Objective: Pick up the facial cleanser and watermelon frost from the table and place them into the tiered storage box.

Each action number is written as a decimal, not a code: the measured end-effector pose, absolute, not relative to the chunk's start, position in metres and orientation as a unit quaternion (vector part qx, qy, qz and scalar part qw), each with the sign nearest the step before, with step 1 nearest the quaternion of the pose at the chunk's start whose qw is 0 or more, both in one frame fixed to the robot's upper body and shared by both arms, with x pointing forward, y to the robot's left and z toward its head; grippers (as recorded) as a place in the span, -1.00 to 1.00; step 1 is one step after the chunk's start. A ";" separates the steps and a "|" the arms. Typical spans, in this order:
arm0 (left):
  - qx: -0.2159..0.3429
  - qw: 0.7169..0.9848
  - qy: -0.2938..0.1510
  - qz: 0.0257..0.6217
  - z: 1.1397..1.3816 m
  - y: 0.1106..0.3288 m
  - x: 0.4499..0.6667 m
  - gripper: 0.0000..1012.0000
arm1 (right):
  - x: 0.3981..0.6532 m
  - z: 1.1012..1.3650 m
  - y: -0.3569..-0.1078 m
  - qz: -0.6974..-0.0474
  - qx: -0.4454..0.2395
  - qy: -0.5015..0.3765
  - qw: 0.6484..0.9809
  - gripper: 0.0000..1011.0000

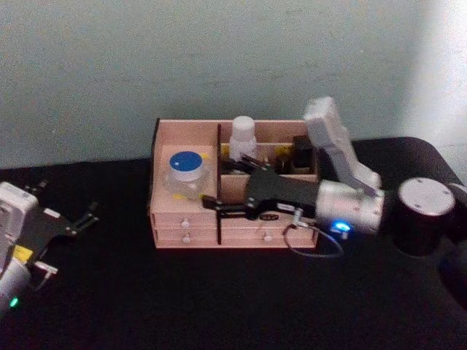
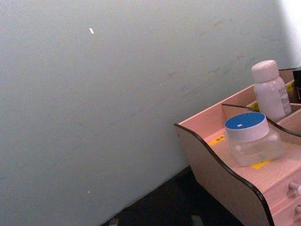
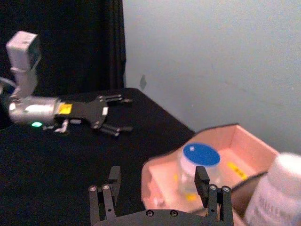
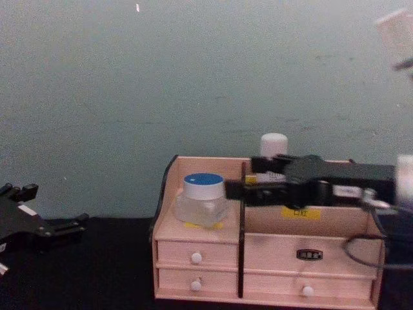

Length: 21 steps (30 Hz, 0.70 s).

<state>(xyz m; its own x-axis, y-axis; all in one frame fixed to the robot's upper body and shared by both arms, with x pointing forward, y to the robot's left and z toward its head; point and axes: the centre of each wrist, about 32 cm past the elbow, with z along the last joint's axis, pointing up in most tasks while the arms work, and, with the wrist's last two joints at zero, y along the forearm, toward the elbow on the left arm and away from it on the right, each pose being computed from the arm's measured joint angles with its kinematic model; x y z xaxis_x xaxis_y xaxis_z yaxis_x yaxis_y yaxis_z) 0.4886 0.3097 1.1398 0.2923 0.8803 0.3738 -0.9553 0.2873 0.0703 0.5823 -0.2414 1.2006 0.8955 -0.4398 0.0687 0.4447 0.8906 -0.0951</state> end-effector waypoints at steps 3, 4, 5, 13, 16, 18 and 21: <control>0.141 0.791 -0.132 0.580 1.140 0.310 0.489 0.98 | 0.569 1.199 -0.256 -0.228 -0.057 -0.018 0.972 0.98; 0.141 0.791 -0.132 0.580 1.140 0.310 0.489 0.98 | 0.566 1.199 -0.261 -0.230 -0.058 -0.017 0.971 0.98; 0.141 0.791 -0.132 0.580 1.140 0.310 0.489 0.98 | 0.560 1.198 -0.269 -0.237 -0.063 -0.016 0.969 0.98; 0.141 0.791 -0.132 0.580 1.140 0.310 0.489 0.98 | 0.536 1.194 -0.313 -0.340 -0.076 -0.008 0.937 0.98; 0.141 0.791 -0.132 0.580 1.140 0.310 0.489 0.98 | 0.532 1.194 -0.322 -0.382 -0.071 -0.012 0.922 0.98; 0.141 0.791 -0.132 0.580 1.140 0.310 0.489 0.98 | 0.529 1.195 -0.331 -0.429 -0.064 -0.017 0.901 0.98; 0.141 0.791 -0.132 0.580 1.140 0.310 0.489 0.98 | 0.527 1.195 -0.338 -0.498 -0.057 -0.026 0.865 0.98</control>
